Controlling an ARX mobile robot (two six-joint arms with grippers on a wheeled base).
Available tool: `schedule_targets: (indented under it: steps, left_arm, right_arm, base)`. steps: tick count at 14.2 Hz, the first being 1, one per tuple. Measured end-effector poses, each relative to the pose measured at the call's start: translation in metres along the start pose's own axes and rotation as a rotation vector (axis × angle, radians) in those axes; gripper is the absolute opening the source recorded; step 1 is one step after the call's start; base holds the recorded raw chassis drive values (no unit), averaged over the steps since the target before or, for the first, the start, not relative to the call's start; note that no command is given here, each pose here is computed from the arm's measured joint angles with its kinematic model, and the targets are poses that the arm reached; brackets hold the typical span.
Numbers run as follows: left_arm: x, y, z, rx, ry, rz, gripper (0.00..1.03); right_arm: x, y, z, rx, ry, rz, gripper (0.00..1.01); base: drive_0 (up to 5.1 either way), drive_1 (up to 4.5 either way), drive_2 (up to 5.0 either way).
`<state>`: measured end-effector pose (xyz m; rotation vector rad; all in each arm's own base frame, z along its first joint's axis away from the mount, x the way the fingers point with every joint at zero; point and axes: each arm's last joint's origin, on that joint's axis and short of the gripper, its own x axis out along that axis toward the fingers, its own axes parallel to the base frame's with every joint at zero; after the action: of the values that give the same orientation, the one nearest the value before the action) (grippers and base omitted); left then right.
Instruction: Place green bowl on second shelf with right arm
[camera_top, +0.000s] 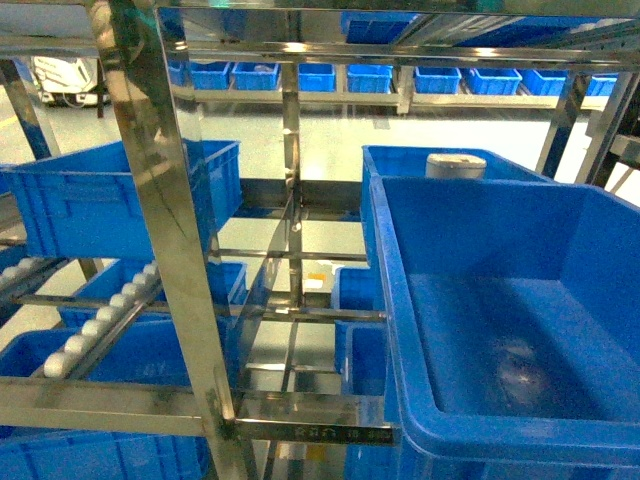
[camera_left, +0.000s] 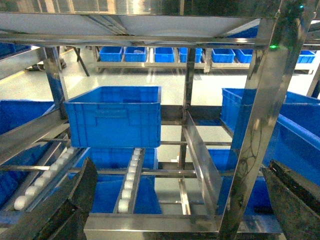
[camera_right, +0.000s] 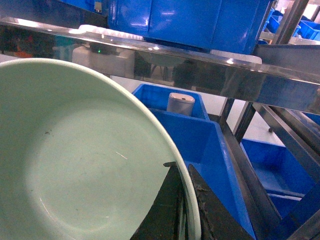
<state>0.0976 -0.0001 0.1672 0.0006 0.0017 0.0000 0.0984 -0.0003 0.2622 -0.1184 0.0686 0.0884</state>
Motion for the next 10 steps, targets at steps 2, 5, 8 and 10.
schedule_targets:
  steps: [2,5,8,10]
  left_arm:
    - [0.000,0.000,0.000,0.000,0.000,0.000,0.98]
    - [0.000,0.000,0.000,0.000,0.000,0.000,0.98]
    - [0.000,0.000,0.000,0.000,0.000,0.000,0.98]
    - [0.000,0.000,0.000,0.000,0.000,0.000,0.98]
  right_arm:
    - [0.000,0.000,0.000,0.000,0.003,0.001,0.02]
    - [0.000,-0.002,-0.006,-0.011,0.017,-0.001,0.02]
    - [0.006,-0.009,-0.009,-0.032,0.026,-0.012,0.02]
    - [0.024,-0.015,-0.015,-0.044,0.075,0.016,0.02]
  base:
    - [0.0,0.00,0.0]
    - [0.0,0.00,0.0]
    - [0.0,0.00,0.0]
    - [0.0,0.00,0.0]
